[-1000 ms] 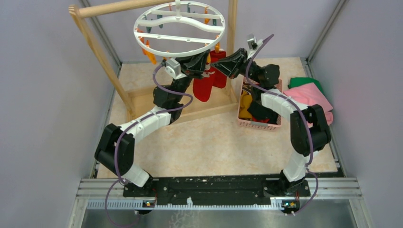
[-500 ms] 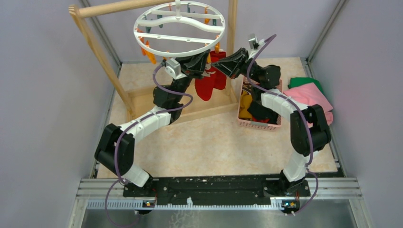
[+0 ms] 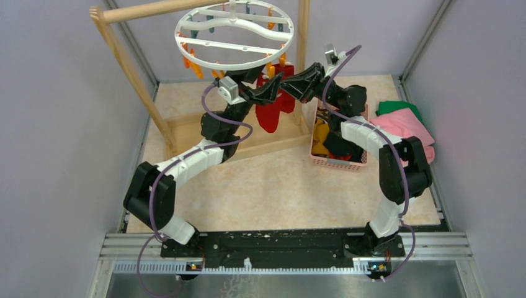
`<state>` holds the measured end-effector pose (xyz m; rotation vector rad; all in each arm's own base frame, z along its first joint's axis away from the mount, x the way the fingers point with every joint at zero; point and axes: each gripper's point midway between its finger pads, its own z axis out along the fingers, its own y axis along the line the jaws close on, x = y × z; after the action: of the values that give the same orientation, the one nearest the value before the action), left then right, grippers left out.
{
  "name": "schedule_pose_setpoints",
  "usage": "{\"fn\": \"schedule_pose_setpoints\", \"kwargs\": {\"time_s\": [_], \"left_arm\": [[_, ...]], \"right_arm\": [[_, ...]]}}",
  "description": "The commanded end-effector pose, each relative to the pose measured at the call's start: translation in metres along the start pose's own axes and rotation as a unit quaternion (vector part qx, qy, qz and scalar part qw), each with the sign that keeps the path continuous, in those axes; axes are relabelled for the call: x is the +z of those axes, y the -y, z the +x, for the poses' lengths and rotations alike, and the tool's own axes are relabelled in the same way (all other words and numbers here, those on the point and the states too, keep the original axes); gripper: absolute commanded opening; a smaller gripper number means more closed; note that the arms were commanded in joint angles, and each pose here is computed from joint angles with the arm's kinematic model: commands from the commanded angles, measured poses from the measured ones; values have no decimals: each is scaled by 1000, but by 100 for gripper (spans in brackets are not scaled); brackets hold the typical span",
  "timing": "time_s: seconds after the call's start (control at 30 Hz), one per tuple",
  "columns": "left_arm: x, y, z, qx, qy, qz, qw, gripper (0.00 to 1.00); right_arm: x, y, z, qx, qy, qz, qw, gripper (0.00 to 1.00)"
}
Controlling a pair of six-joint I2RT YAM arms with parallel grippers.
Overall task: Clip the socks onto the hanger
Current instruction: Clamp the sock onto the hanger.
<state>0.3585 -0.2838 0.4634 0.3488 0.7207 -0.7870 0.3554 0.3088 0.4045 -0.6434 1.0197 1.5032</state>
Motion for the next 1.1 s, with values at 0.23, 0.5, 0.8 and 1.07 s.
{"fn": "schedule_pose_setpoints", "kwargs": {"time_s": [0.23,0.5,0.8,1.07], "left_arm": [[-18,1,-37,-22,7,-31,999,94],[-52,4,-34,-35,-70,-57,995,98],[-116,36,-17,-59,-162,-12,985,98],[-223,47,32,-95,-244,-46,964,98]], "right_arm": [[-4,-15,-13,-33,7,-7,999,18],[-26,-12,14,-31,-14,40,999,63],[-62,-25,42,-71,-61,98,991,98],[-97,-20,53,-142,-85,198,966,99]]}}
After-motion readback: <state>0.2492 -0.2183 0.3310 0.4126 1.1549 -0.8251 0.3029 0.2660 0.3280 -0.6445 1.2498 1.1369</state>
